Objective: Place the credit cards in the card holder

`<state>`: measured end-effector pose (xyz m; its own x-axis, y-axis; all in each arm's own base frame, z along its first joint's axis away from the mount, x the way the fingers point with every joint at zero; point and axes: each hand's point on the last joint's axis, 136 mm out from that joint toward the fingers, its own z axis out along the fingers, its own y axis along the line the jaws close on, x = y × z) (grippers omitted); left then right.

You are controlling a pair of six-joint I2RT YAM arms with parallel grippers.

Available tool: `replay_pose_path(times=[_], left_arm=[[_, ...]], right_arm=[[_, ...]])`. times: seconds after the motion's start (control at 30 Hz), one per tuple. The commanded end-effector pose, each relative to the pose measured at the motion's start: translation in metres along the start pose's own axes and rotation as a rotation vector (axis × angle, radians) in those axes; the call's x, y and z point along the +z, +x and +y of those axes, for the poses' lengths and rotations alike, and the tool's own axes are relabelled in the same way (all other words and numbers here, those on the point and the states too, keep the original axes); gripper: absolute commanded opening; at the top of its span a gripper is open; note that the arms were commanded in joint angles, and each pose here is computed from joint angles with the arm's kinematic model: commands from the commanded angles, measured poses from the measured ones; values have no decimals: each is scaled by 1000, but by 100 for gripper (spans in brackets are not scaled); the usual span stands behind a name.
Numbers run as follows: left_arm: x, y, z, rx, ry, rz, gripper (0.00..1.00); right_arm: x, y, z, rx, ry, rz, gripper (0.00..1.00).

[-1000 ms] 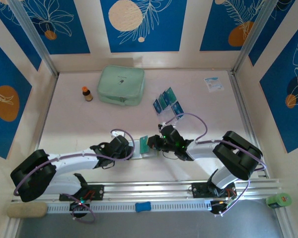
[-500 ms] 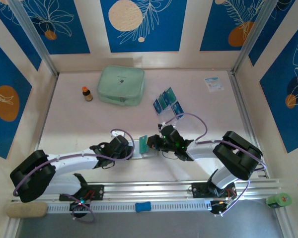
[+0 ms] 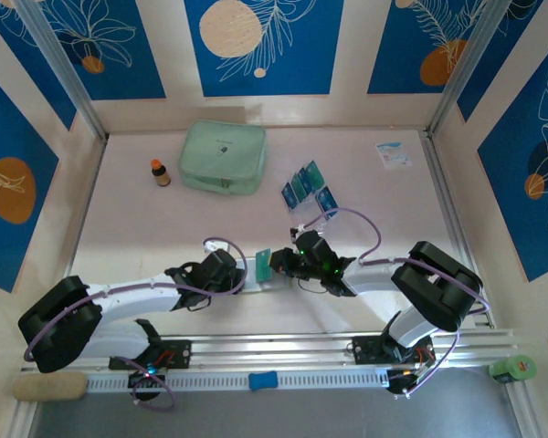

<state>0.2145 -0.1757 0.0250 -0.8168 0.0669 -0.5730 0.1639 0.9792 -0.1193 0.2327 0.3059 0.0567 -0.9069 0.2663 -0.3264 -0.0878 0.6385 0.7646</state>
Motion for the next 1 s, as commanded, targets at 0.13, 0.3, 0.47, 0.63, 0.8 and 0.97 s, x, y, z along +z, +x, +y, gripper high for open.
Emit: replay_pose_path(times=[0.13, 0.3, 0.47, 0.63, 0.8, 0.97], left_arm=[[-1, 4, 9, -9, -26, 6, 88], [-1, 5, 9, -8, -27, 7, 88], [-1, 6, 10, -8, -29, 10, 88], [-1, 6, 11, -10, -30, 9, 88], [-1, 6, 11, -10, -29, 7, 88], [-1, 6, 10, -10, -27, 7, 88]], right_arm=[[2, 5, -5, 18, 1, -2, 0], [0, 8, -11, 26, 18, -10, 0], [-2, 11, -18, 38, 32, -15, 0], [-2, 14, -21, 43, 35, -14, 0], [0, 16, -23, 42, 41, -12, 0], [2, 19, -25, 45, 43, -3, 0]])
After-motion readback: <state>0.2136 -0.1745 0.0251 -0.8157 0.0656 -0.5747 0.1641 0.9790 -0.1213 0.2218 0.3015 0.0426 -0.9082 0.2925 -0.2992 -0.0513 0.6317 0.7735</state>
